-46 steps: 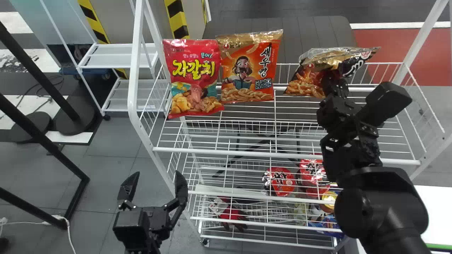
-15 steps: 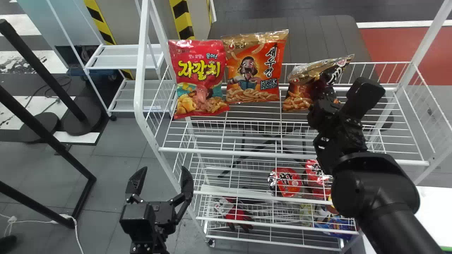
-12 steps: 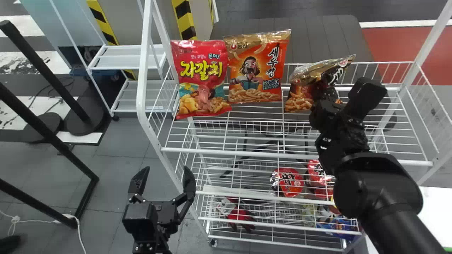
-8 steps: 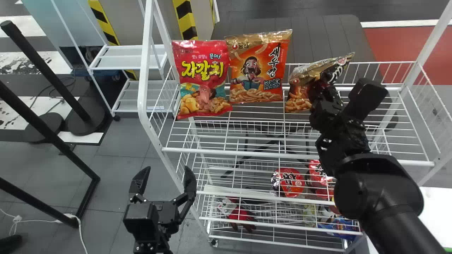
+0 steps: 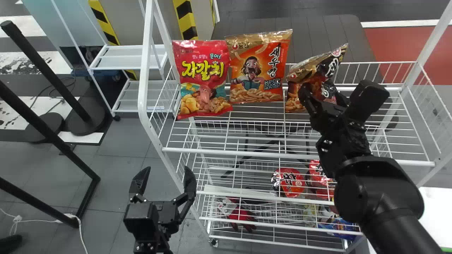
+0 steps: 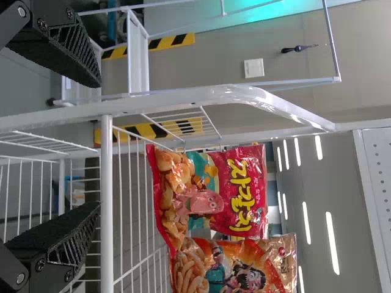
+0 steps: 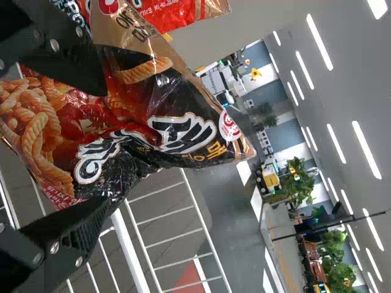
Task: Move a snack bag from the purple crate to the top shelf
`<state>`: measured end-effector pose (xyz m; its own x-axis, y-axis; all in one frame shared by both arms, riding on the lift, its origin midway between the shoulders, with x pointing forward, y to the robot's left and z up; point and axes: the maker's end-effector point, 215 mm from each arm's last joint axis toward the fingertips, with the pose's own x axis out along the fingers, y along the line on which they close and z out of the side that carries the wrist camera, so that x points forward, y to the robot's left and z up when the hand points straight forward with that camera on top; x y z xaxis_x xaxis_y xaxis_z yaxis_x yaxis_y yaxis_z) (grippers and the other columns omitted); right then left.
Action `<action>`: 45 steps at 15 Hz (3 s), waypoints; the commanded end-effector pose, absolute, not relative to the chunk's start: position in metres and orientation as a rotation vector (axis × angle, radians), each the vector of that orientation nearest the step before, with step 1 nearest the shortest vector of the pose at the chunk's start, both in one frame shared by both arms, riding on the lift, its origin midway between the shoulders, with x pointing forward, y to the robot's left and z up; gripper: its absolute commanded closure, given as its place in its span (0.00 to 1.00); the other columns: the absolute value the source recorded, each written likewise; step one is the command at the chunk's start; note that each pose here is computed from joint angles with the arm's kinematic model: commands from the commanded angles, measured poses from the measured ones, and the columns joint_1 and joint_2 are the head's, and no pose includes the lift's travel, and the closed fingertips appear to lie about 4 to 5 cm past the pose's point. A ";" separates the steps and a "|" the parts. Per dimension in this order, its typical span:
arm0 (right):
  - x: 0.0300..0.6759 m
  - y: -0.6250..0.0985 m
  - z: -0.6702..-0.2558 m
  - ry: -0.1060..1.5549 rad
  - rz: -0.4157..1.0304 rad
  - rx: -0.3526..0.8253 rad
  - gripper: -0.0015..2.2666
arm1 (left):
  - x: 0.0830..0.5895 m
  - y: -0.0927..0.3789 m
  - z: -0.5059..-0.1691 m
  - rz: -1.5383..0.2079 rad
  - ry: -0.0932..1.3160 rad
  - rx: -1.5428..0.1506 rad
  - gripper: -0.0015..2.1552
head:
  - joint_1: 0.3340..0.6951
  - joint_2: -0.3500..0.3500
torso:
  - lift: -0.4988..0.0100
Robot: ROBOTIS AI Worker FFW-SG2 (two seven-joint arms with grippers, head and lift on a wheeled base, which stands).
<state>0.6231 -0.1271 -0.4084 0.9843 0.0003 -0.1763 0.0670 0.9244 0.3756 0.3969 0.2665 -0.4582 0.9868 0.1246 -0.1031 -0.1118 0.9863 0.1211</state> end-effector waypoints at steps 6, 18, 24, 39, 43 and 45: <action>0.586 -0.116 -0.400 0.160 -0.017 0.415 0.09 | 0.396 0.263 -0.455 0.110 0.105 0.114 0.06 | 1.00 0.72 | 0.98; 0.425 -0.200 -0.428 0.183 0.045 0.001 0.08 | 0.393 0.258 -0.448 0.099 0.095 0.110 0.06 | 1.00 0.67 | 0.98; 0.394 -0.202 -0.408 0.086 0.207 -0.015 0.08 | 0.384 0.259 -0.445 0.123 0.102 0.097 0.06 | 1.00 0.63 | 0.98; 0.382 -0.190 -0.405 0.078 0.213 -0.057 0.08 | 0.375 0.266 -0.430 0.151 0.100 0.110 0.06 | 1.00 0.66 | 0.98; 0.382 -0.190 -0.405 0.078 0.215 -0.057 0.08 | 0.374 0.266 -0.431 0.151 0.102 0.110 0.06 | 1.00 0.66 | 0.98; 0.382 -0.190 -0.405 0.078 0.215 -0.057 0.08 | 0.374 0.266 -0.431 0.151 0.103 0.110 0.06 | 1.00 0.66 | 0.98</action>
<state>0.3824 -0.1899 -0.4047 0.9740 0.2107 -0.0839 -0.2151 0.9754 -0.0483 0.3745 0.2658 -0.4309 0.9836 0.1551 -0.0925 -0.1440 0.9826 0.1169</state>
